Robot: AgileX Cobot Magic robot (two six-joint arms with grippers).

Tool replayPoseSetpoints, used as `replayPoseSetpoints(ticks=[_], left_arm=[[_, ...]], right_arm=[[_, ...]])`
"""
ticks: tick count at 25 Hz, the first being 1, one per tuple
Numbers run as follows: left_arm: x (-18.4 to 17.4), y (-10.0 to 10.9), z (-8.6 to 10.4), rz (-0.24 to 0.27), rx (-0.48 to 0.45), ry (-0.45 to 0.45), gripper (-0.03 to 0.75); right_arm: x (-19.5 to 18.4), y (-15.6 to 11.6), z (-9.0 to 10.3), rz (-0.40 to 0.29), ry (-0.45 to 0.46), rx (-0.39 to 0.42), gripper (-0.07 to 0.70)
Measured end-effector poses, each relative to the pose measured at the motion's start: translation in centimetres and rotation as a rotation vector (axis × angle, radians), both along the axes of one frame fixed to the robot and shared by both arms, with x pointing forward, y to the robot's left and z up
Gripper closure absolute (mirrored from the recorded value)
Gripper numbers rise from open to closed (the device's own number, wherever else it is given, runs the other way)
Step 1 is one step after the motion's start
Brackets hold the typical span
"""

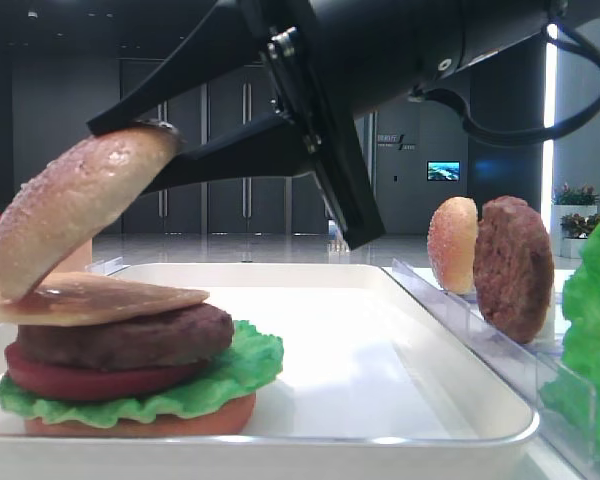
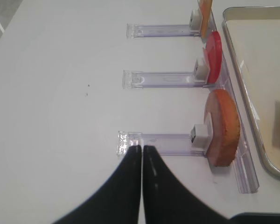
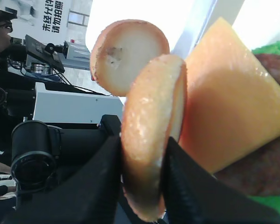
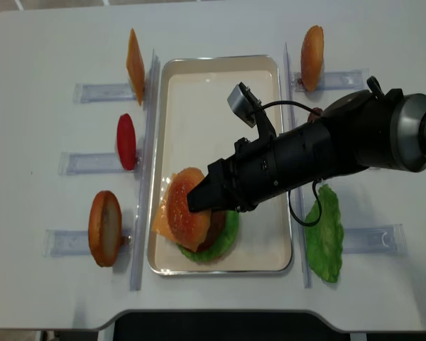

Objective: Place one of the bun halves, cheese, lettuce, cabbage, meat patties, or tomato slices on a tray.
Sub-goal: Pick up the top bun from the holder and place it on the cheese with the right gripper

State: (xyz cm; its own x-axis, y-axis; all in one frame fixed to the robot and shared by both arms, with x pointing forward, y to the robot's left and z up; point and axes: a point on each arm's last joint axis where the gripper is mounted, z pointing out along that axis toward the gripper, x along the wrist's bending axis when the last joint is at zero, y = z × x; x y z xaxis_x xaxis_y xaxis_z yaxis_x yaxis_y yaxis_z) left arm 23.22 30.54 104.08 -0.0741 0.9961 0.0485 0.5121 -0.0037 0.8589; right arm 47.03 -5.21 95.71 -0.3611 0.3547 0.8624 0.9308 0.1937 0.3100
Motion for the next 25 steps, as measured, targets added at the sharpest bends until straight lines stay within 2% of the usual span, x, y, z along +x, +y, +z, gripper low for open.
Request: replayPoseSetpoints(ticks=[15, 25], left_arm=[[0.00, 0.00, 0.00, 0.000, 0.000, 0.000, 0.715], [0.00, 0.00, 0.00, 0.000, 0.000, 0.000, 0.715]], right_arm=[[0.00, -0.02, -0.04, 0.001, -0.010, 0.000, 0.423], [0.02, -0.06, -0.14, 0.003, -0.022, -0.011, 0.291]])
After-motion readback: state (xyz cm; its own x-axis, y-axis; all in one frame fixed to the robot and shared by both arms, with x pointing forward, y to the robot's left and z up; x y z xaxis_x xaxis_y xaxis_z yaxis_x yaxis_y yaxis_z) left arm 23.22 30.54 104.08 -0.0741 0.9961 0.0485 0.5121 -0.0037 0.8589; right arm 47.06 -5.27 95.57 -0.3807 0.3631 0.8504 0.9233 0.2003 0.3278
